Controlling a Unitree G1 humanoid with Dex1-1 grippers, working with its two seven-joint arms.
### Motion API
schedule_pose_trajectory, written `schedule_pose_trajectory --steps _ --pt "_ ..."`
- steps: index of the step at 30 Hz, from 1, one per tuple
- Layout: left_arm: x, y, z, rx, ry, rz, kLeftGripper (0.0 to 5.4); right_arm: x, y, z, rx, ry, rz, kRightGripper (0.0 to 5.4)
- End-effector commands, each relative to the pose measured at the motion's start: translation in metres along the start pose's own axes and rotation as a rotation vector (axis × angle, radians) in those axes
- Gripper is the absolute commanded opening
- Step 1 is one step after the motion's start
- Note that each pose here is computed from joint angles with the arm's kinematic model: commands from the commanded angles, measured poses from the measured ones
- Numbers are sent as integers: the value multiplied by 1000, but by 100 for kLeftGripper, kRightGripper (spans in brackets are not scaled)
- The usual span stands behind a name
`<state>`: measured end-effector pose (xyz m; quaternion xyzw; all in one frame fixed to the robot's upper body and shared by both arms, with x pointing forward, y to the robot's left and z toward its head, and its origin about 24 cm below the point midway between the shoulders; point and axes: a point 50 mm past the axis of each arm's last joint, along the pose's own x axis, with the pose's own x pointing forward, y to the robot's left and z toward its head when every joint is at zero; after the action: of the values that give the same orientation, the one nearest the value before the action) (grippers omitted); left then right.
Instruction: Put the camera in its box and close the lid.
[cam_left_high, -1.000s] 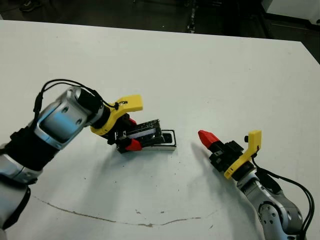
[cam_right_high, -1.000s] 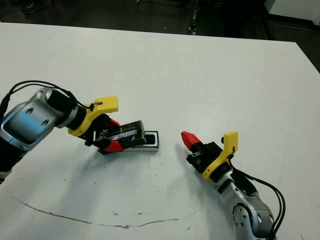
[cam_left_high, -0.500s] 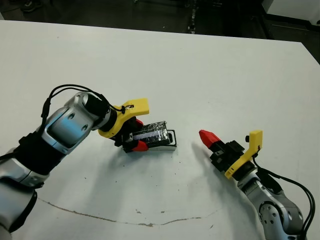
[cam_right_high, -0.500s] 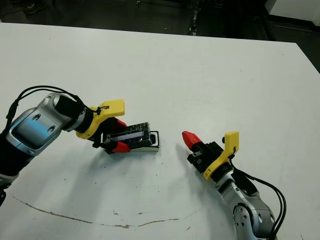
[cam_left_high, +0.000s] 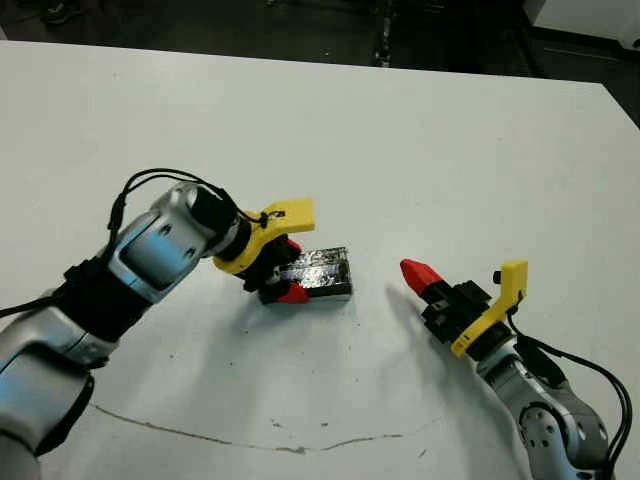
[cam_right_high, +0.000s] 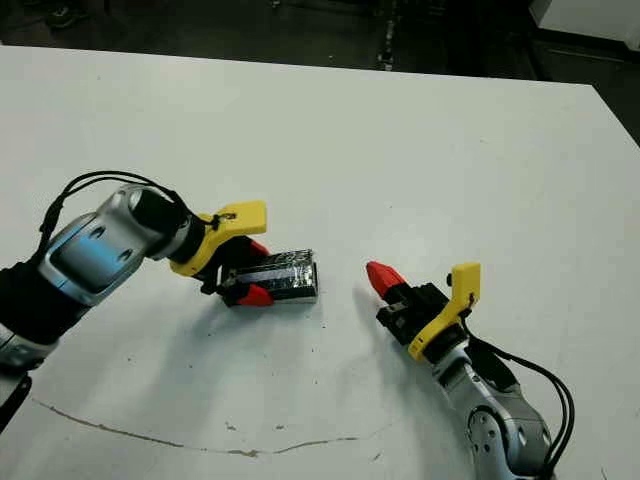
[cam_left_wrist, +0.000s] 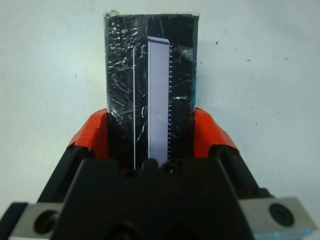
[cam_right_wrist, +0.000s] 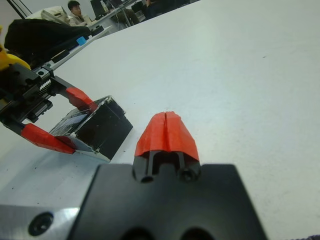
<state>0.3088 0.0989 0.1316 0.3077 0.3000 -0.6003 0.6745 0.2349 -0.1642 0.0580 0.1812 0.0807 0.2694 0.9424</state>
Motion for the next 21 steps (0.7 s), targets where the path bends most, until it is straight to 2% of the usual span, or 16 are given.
schedule_pose_trajectory --steps 1,17,18,21 --pt "23 -8 5 25 -5 -82 316 -1 -3 1 -7 -8 -8 0" --pt "38 -8 5 31 30 -111 316 -4 -4 -1 -8 -1 -21 0" --pt "38 -9 5 43 35 -101 316 -4 -4 -1 -8 -2 -21 0" --pt "39 -10 6 169 38 -86 364 -4 -4 -1 -5 -3 -18 0"
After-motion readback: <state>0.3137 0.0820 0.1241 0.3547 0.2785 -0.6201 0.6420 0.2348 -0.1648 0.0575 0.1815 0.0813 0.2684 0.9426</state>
